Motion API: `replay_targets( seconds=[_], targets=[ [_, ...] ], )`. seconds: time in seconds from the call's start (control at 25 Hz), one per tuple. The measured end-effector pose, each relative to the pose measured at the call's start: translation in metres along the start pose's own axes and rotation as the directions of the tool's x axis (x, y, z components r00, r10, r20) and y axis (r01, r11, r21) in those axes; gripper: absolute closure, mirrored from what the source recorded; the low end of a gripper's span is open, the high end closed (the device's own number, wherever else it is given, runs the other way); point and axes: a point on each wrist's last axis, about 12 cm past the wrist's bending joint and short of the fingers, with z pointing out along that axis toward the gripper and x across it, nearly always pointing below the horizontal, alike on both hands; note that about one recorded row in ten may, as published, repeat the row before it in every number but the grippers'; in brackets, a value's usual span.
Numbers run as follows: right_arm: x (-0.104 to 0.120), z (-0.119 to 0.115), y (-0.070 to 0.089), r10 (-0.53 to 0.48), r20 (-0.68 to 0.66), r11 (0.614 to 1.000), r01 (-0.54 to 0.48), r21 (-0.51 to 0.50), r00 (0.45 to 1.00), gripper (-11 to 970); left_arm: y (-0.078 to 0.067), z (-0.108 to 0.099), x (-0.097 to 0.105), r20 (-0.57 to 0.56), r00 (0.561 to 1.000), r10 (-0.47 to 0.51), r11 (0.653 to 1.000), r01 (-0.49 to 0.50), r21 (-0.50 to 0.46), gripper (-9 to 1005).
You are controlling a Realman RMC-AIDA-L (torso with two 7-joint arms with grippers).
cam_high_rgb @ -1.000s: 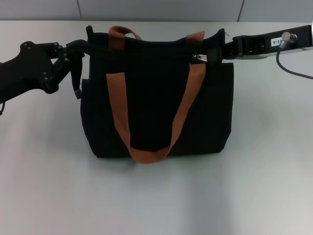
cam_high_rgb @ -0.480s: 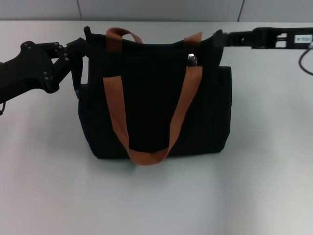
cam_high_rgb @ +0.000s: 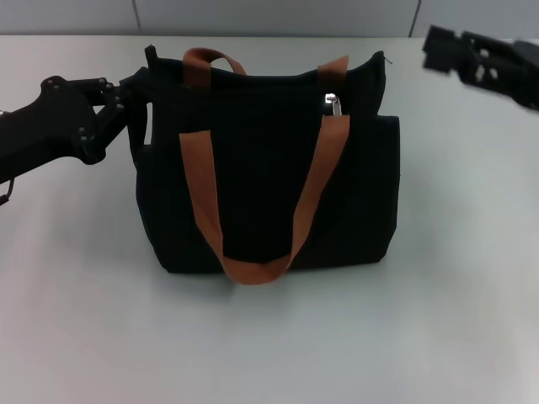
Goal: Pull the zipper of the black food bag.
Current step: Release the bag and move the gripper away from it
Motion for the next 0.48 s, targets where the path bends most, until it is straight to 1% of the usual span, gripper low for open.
replay_targets(
  seconds=[0.08,0.12,0.16,0.28,0.32,0.36,0.4,0.48],
  targets=[
    [0.011,-0.006,0.008,-0.081,0.016,0.995,0.082,-0.063,0.997,435,0.0,-0.001,0.0,-0.002,1.0,-0.005,1.0,0.005,0.001,862],
    [0.022,-0.012,0.015,-0.154,0.034,0.982,0.156,-0.11,0.988,415,0.0,-0.001,0.0,-0.005,1.0,-0.007,1.0,0.007,0.003,862],
    [0.022,-0.012,0.015,-0.154,0.034,0.982,0.156,-0.11,0.988,395,0.0,-0.001,0.0,-0.005,1.0,-0.007,1.0,0.007,0.003,861],
    [0.045,-0.021,0.021,-0.234,0.033,0.963,0.236,-0.128,0.972,335,0.001,-0.001,0.0,-0.009,1.0,-0.01,1.0,0.01,0.003,860],
    [0.059,-0.024,0.024,-0.267,0.01,0.955,0.266,-0.131,0.964,293,0.0,-0.002,0.001,-0.019,1.0,-0.02,1.0,0.02,0.005,860],
    [0.067,-0.026,0.025,-0.281,-0.009,0.951,0.278,-0.135,0.96,251,0.0,-0.002,0.001,-0.019,1.0,-0.02,1.0,0.02,0.005,860],
    [0.067,-0.026,0.025,-0.281,-0.009,0.951,0.278,-0.135,0.96,210,0.001,-0.003,0.001,-0.026,0.999,-0.025,1.0,0.025,0.006,859],
    [0.084,-0.028,0.028,-0.31,-0.057,0.942,0.299,-0.153,0.949,126,0.0,-0.004,0.002,-0.042,0.999,-0.034,0.999,0.035,0.009,858]
  ],
)
